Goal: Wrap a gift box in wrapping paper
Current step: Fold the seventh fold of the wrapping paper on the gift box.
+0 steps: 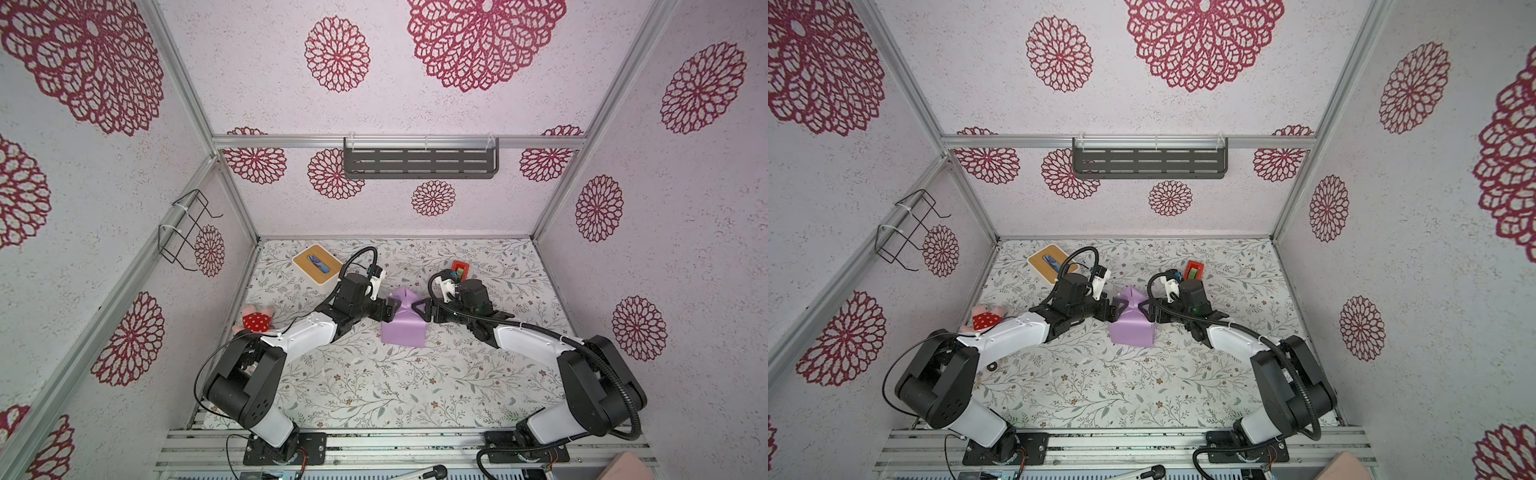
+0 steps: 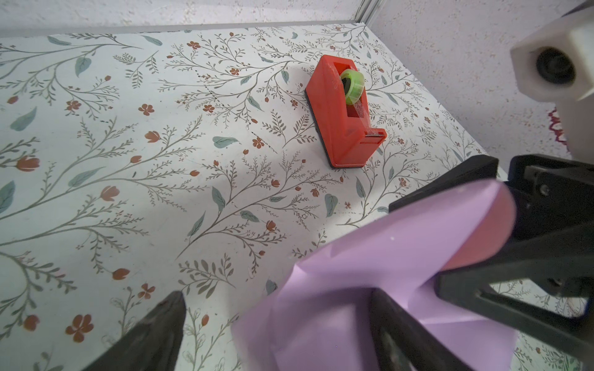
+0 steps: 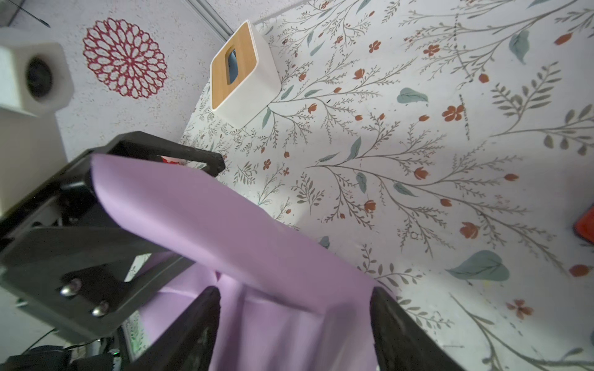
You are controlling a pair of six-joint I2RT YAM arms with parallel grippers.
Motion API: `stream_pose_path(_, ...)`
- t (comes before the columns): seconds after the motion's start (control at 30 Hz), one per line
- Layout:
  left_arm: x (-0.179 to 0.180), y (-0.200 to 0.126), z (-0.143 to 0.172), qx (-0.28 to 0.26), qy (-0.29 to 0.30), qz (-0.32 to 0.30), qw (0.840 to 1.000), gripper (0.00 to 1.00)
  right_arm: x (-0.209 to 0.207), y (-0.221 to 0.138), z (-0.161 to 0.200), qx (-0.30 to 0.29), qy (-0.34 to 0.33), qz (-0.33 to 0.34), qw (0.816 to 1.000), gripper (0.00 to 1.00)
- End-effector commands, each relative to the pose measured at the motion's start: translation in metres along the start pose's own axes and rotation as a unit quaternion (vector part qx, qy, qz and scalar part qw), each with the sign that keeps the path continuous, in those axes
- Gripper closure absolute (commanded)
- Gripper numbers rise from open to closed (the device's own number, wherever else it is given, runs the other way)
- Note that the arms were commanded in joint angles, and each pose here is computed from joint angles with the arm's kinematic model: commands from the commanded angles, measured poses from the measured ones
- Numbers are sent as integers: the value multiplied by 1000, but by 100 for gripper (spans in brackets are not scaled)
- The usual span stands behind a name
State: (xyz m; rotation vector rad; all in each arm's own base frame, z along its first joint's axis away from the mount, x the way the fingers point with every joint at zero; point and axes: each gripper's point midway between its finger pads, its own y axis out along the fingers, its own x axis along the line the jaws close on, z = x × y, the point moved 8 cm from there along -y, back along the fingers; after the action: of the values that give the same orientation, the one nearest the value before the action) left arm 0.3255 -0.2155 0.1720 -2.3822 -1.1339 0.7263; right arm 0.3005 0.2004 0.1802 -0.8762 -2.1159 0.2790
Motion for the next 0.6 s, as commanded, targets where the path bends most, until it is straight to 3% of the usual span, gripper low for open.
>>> stream_pose_path(0.0,3,4,33,70,5,-5,998,9,9,-13,-13,-17,19,-36,999,24)
stream_pose_path(0.4,-2,2,29,62,7,-3,998,8,-19,-5,19,25,15,-4,1000,25)
stream_pose_path(0.57,-2,2,29,62,9,-5,998,8,-1,-7,-6,5,7,-39,999,24)
